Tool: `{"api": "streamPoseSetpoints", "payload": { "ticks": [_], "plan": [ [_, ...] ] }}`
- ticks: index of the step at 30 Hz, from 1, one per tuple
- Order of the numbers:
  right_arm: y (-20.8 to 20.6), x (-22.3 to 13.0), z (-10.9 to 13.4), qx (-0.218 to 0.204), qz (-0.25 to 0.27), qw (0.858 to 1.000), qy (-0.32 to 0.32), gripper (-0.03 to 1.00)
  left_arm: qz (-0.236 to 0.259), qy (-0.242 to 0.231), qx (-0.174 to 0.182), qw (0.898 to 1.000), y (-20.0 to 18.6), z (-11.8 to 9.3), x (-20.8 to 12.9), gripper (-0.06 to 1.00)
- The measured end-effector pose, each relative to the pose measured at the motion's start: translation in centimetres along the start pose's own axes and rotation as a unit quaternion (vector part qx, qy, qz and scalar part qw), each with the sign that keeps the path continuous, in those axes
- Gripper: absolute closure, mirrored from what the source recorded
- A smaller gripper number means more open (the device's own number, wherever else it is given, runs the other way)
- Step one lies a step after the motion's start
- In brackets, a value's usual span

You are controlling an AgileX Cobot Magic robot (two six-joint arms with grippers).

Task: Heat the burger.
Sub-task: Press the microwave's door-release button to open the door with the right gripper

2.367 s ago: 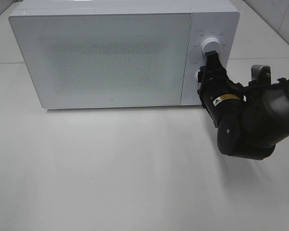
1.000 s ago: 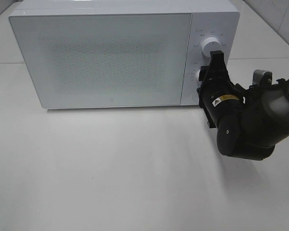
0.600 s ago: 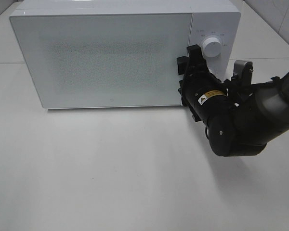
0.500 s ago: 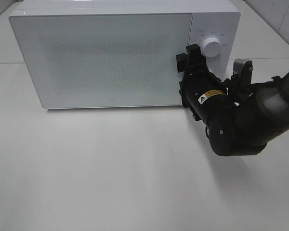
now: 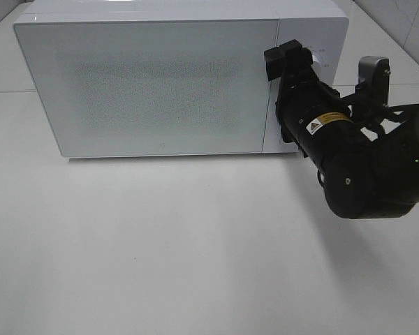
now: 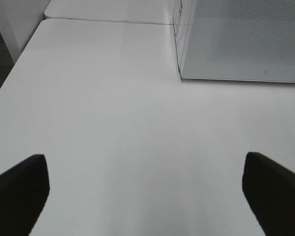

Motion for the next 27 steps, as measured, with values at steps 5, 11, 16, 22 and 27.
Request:
{"api": "streamPoseSetpoints", "payload": {
  "ticks": [5, 11, 16, 22, 27],
  "plan": [
    [-1.2, 0.0, 0.5, -0.006, 0.03, 0.999, -0.032, 0.2, 0.0, 0.0, 0.0, 1.0, 0.0, 0.0, 0.0, -0.05],
    [-3.0, -1.8, 0.9, -0.026, 0.135, 0.98, -0.141, 0.2, 0.0, 0.0, 0.0, 1.0, 0.0, 0.0, 0.0, -0.05],
    [-4.7, -2.6, 0.7, -0.046, 0.208, 0.95, -0.23, 0.2, 0.0, 0.0, 0.0, 1.0, 0.0, 0.0, 0.0, -0.05],
    [-7.1, -2.2, 1.4, -0.037, 0.268, 0.902, -0.335, 0.2, 0.0, 0.0, 0.0, 1.0, 0.0, 0.0, 0.0, -0.05],
    [-9.0, -1.6, 2.3, -0.019, 0.303, 0.862, -0.405, 0.2, 0.0, 0.0, 0.0, 1.0, 0.0, 0.0, 0.0, -0.05]
  ]
}}
Point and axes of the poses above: a point on each arm's last joint axis where the gripper is mounted, y pointing out along that axis toward the gripper, z along the wrist's bending axis when the last joint is at zero, x = y × z, the point moved 8 cm from there along y, pointing out along that axis toward the gripper, and after that the axes turned 14 degrees about -y, right-handed, at the moved point
